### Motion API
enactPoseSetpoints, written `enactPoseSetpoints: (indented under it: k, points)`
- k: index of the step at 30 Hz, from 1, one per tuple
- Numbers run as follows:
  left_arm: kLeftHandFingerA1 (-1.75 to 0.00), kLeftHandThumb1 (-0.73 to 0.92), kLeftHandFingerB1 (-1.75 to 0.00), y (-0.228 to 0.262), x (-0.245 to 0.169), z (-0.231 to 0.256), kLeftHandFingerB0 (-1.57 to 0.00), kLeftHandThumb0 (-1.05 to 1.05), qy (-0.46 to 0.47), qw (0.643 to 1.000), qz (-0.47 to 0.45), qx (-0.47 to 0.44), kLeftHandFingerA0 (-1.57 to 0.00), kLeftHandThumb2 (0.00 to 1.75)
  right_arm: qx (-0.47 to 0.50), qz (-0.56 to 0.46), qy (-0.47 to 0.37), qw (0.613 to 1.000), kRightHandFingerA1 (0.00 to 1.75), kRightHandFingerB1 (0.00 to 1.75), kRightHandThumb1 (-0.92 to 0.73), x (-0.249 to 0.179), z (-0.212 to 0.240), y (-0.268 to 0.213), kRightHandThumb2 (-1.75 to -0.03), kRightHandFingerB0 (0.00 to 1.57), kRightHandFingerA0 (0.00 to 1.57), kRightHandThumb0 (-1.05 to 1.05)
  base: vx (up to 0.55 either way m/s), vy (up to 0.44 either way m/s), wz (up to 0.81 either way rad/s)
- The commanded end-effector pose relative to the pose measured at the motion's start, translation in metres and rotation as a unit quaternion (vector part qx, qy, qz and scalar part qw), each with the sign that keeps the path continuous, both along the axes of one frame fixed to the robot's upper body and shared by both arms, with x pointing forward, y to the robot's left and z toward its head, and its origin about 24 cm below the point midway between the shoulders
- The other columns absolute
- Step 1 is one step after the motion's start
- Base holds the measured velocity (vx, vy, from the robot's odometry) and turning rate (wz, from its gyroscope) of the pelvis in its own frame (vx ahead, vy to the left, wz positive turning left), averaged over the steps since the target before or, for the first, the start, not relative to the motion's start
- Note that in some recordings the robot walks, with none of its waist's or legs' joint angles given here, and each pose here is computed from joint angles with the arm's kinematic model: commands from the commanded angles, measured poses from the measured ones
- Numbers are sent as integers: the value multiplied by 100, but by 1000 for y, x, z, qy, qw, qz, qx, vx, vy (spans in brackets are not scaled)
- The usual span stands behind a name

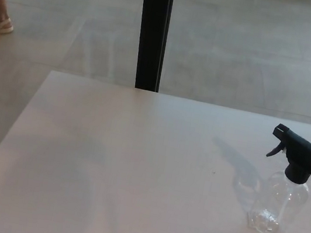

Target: The robot uses its right hand to grab and lift the lid of the spray bottle kept in the middle of the desk and places the lid on the right side of the bottle

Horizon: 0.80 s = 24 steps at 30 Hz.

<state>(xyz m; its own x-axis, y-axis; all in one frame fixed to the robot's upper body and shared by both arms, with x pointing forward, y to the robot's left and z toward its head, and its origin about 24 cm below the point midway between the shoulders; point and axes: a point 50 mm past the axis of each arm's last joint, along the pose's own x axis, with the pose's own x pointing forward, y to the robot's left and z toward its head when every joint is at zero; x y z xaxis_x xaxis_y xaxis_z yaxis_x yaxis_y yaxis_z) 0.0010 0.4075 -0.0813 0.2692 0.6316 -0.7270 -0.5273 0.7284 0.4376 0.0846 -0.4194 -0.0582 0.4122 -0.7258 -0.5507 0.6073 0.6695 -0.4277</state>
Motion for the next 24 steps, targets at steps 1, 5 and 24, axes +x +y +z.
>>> enactPoseSetpoints:
  k: [1, 5, 24]
  points:
    - [-59, 52, -47, 6, 3, 6, -58, -44, -41, 999, 8, 4, -67, 56, -34, -49, -54, 997, 102, 37, -52, 5, 22, -20, -85, 5, 54, -69, 0, 0, 0]
    - [-60, 53, -47, 6, 2, 7, -64, -48, -48, 999, 9, -2, -67, 56, -56, -69, -114, 989, 35, 23, -52, 32, 59, -44, -93, 1, 1, -72, 0, 0, 0]
    - [-60, 55, -46, 7, 0, 7, -62, -47, -48, 999, 10, -11, -70, 57, -270, 252, -296, 881, 15, 5, -65, 194, 260, 10, -109, 0, 0, -105, 0, 0, 0]
